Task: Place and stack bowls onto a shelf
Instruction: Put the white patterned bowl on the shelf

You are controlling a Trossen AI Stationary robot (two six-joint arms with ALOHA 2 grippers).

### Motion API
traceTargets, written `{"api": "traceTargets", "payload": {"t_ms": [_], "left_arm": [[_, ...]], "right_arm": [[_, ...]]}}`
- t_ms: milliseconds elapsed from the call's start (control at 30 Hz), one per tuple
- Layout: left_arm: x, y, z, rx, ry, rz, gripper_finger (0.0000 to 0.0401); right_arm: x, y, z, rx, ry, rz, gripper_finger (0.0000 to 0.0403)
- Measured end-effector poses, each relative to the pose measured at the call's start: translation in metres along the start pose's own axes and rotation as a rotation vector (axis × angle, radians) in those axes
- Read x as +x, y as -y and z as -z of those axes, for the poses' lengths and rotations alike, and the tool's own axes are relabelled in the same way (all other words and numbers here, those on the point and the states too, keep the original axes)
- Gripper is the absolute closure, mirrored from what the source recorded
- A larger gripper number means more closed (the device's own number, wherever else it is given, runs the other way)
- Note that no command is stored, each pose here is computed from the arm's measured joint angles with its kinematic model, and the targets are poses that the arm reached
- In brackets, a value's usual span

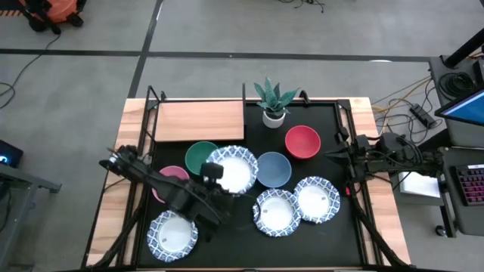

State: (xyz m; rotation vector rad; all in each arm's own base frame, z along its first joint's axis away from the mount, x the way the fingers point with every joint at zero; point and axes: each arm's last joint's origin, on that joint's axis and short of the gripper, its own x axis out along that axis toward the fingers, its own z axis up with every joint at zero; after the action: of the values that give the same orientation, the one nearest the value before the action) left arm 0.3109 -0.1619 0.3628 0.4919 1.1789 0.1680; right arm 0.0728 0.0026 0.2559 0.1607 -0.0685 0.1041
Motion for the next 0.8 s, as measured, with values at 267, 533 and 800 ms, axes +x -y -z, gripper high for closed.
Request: {"api": "traceTargets", "payload": {"t_ms": [267, 533, 800], "left_arm": [[0.012, -0.056, 0.057, -0.141, -0.074, -0.149, 0.04], [0.069, -0.113, 0.114, -0.433, -0.062, -0.227, 0.04], [0.133, -0.155, 0.173, -0.729, -0.314, -0.279, 0.04]], "right_arm": [[0.001, 0.001, 0.002, 0.0, -0.008, 0.002, 0.0394], [0.001, 0.001, 0.002, -0.008, -0.004, 0.028, 0.0394], [0.001, 0.001, 0.002, -0.008, -0.005, 0.029, 0.0394]]}}
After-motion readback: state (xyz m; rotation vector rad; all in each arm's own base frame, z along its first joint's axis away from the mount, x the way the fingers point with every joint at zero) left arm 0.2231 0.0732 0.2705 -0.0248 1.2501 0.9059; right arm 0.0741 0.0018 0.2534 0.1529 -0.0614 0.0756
